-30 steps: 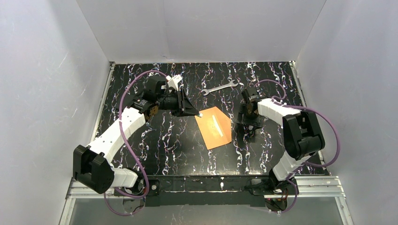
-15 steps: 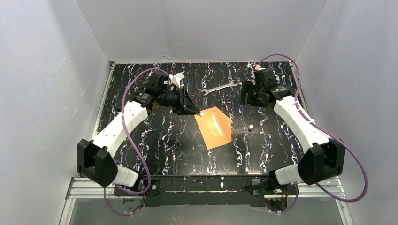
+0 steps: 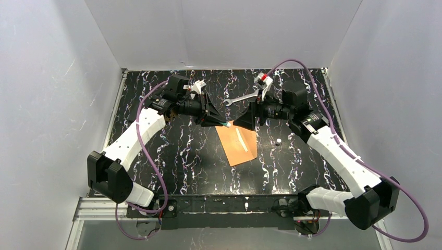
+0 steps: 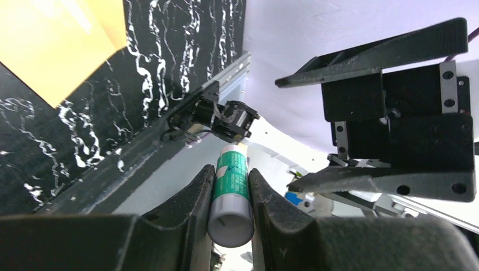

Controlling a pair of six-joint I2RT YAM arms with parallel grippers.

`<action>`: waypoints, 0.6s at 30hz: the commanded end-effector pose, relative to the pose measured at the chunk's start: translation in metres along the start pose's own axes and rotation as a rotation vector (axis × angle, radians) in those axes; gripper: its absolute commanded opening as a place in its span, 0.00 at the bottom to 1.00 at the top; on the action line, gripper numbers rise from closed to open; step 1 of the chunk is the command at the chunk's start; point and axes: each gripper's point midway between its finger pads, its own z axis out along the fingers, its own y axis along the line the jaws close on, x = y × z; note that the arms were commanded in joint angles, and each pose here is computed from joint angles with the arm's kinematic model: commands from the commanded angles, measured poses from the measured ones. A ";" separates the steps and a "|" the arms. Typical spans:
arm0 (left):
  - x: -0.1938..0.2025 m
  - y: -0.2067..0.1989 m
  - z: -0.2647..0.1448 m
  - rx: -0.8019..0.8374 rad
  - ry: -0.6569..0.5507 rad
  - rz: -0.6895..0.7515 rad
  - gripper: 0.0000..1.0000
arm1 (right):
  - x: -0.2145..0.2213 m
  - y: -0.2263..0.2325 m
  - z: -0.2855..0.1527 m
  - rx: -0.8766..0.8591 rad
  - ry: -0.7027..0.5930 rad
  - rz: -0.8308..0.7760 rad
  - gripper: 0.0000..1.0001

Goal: Place the letter into the envelope and seal it

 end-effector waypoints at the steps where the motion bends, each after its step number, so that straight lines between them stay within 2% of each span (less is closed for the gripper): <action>1: 0.011 -0.023 -0.005 0.078 0.071 -0.085 0.00 | -0.024 0.036 0.010 -0.171 -0.041 -0.142 0.81; 6: 0.011 -0.026 -0.004 0.104 0.076 -0.108 0.00 | -0.028 0.037 0.024 -0.157 -0.039 -0.165 0.78; 9: 0.011 -0.021 -0.001 0.095 0.084 -0.123 0.00 | -0.029 0.041 0.030 -0.180 -0.039 -0.157 0.72; 18: 0.006 -0.023 0.002 0.105 0.070 -0.131 0.00 | -0.021 0.045 0.037 -0.200 -0.004 -0.147 0.33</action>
